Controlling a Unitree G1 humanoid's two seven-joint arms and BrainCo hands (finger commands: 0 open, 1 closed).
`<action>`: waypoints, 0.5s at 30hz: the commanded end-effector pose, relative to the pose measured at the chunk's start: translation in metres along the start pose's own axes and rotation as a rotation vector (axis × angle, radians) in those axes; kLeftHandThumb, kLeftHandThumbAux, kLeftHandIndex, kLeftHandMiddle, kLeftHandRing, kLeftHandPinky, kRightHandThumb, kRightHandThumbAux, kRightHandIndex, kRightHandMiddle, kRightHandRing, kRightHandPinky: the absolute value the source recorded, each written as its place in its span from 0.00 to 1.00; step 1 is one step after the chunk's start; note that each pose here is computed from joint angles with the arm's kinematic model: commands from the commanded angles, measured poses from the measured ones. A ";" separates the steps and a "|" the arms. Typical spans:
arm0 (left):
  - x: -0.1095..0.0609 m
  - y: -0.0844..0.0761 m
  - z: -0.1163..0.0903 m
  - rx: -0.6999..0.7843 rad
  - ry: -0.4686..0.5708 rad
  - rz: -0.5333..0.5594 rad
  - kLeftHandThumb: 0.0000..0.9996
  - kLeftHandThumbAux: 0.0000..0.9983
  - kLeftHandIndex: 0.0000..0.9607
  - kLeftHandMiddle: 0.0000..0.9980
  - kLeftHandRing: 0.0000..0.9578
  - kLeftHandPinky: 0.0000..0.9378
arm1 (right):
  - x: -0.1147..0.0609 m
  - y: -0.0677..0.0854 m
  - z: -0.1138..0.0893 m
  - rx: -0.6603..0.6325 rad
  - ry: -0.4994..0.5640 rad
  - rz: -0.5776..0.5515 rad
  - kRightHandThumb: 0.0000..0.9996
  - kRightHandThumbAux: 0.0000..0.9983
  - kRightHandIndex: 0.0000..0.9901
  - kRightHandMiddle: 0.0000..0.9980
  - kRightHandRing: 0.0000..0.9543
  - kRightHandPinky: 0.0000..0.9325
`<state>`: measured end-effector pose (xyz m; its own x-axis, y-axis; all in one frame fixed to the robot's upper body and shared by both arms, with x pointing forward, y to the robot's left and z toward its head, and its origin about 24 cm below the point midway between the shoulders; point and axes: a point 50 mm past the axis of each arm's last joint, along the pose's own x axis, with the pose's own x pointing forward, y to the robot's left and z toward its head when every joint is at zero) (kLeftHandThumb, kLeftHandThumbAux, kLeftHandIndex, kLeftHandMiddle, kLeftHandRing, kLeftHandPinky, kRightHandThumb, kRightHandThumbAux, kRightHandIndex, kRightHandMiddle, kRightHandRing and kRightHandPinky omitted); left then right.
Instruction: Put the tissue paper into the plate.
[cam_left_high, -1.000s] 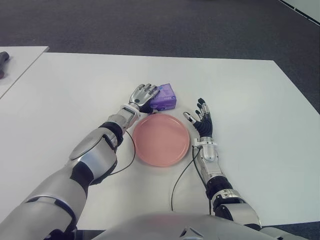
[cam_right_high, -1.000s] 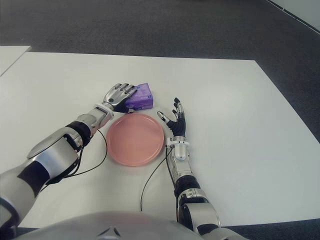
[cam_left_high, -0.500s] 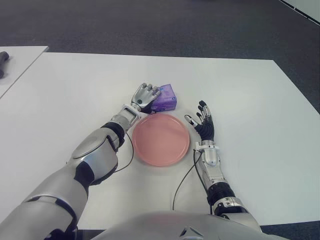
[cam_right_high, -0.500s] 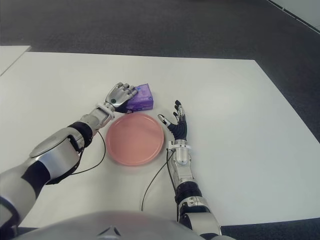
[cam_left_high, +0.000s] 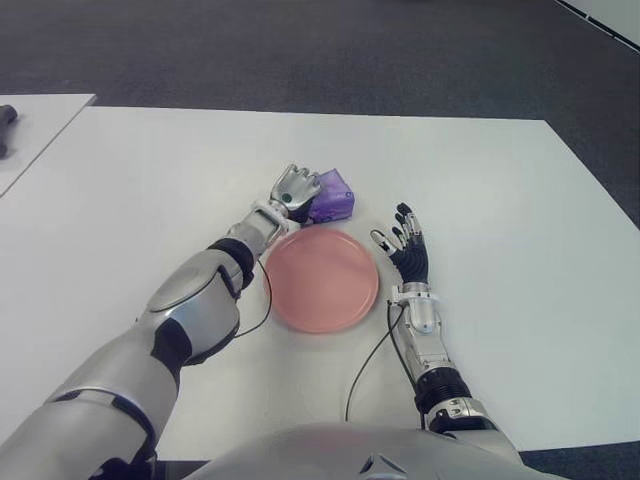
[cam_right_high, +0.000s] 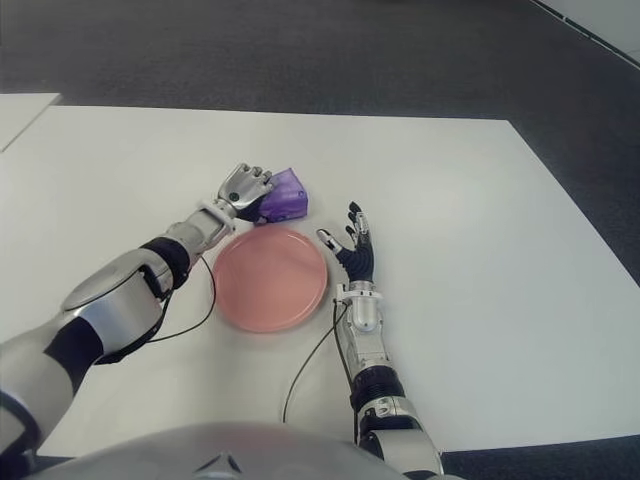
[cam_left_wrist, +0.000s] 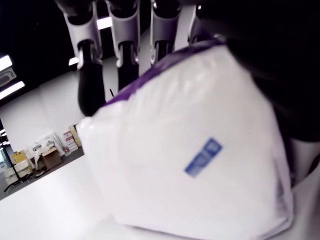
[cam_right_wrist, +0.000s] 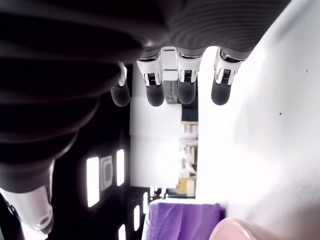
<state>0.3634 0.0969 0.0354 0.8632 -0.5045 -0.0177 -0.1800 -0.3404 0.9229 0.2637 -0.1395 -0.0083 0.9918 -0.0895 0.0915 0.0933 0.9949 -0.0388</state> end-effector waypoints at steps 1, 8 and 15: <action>-0.014 -0.024 0.009 -0.007 -0.038 -0.163 0.95 0.65 0.41 0.50 0.57 0.84 | -0.015 -0.003 -0.020 -0.003 0.115 -0.011 0.11 0.61 0.00 0.00 0.00 0.00; -0.014 -0.025 0.008 -0.041 -0.022 -0.207 0.95 0.64 0.47 0.49 0.52 0.87 | -0.014 -0.003 -0.020 -0.014 0.124 -0.008 0.13 0.59 0.00 0.00 0.00 0.00; -0.013 -0.025 0.007 -0.085 0.000 -0.215 0.96 0.64 0.49 0.48 0.51 0.88 | -0.015 -0.003 -0.019 -0.031 0.116 -0.013 0.12 0.58 0.00 0.00 0.00 0.01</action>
<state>0.3684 0.0952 0.0399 0.8803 -0.4695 -0.0679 -0.1046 -0.3316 0.9376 0.2643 -0.1393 -0.0074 0.9920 -0.0932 0.0846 0.0975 0.9941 -0.0481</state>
